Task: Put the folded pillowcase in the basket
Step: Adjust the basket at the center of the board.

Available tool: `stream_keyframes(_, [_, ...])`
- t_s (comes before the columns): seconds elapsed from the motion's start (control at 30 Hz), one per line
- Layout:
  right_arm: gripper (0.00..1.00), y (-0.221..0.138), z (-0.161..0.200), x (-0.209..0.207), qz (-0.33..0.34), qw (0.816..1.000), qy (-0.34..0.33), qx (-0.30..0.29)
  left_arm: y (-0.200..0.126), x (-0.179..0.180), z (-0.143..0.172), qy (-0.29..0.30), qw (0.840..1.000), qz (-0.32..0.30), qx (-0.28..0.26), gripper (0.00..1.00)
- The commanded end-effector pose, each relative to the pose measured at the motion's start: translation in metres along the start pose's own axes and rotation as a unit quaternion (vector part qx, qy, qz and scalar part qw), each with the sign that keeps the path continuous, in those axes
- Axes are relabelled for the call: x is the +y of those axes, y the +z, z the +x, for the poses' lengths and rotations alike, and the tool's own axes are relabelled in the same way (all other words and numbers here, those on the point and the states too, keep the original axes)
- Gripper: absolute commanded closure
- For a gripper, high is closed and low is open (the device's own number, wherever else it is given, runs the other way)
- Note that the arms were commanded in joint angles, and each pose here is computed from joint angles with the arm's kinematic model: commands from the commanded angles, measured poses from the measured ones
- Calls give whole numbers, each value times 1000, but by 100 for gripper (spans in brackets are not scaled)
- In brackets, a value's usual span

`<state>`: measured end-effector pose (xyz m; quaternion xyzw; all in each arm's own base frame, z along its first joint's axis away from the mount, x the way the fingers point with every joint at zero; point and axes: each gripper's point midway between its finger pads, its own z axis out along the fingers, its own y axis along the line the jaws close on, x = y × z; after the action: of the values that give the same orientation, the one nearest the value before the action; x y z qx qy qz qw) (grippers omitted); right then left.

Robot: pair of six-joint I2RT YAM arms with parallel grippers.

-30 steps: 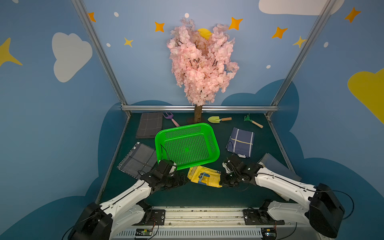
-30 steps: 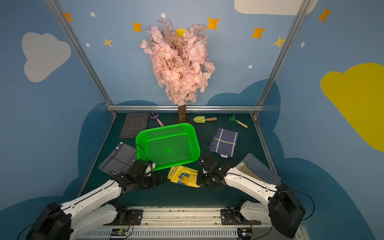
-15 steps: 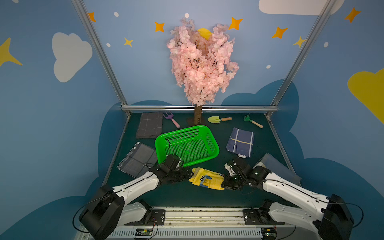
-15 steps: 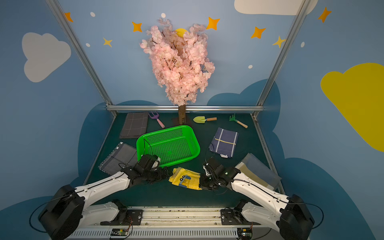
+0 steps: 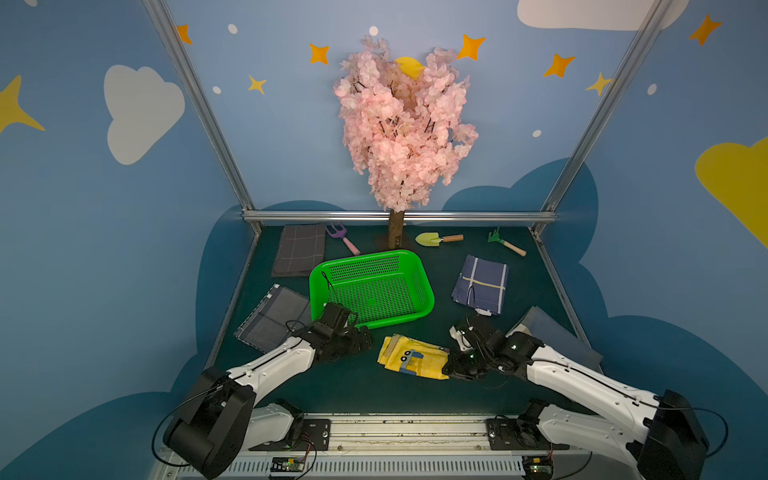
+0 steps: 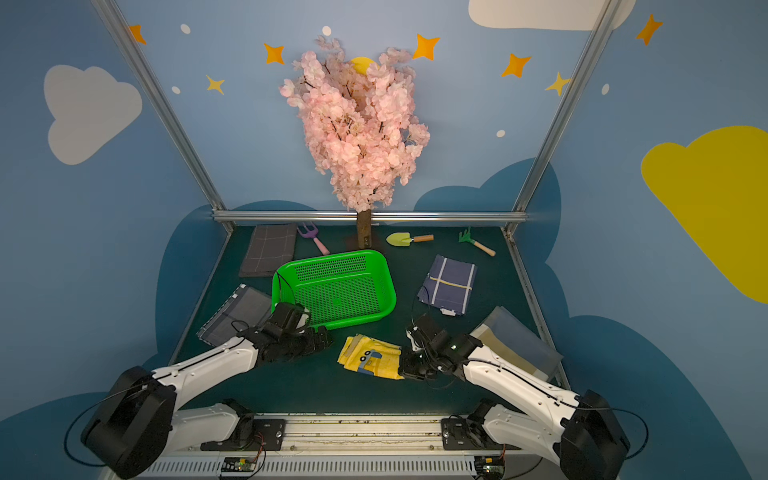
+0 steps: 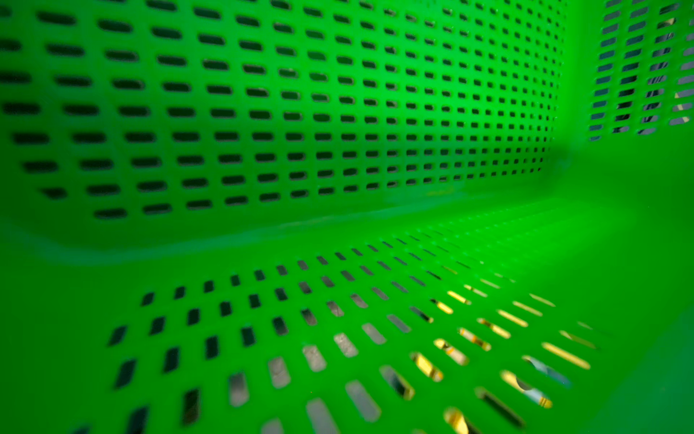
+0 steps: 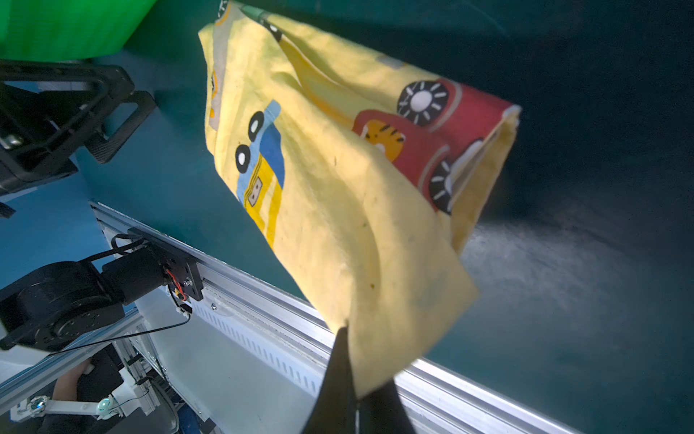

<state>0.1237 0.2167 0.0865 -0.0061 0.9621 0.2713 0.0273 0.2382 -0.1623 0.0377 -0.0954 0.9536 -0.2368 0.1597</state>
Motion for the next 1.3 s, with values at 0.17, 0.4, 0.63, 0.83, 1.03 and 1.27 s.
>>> stream_keyframes(0.17, [100, 0, 1, -2, -3, 1000, -5, -2, 1, -9, -34, 25, 999, 10, -21, 0])
stream_keyframes(0.4, [100, 1, 3, -7, -4, 1000, -3, -5, -18, -29, -27, 37, 998, 48, -17, 0])
stream_keyframes(0.63, [100, 6, 3, -10, -7, 1000, 5, -8, -73, -51, -24, 48, 993, 86, -60, 0])
stream_keyframes(0.83, [100, 4, 1, -4, -15, 1000, -2, -7, -54, -41, 18, 37, 995, 94, -1, 0])
stream_keyframes(1.03, [100, 1, 3, -7, -17, 1000, 6, -13, -10, -38, 60, 29, 993, 98, 66, 0])
stream_keyframes(1.27, [100, -2, 2, -13, -15, 999, 18, -31, 11, -47, 61, 25, 990, 104, 94, 0])
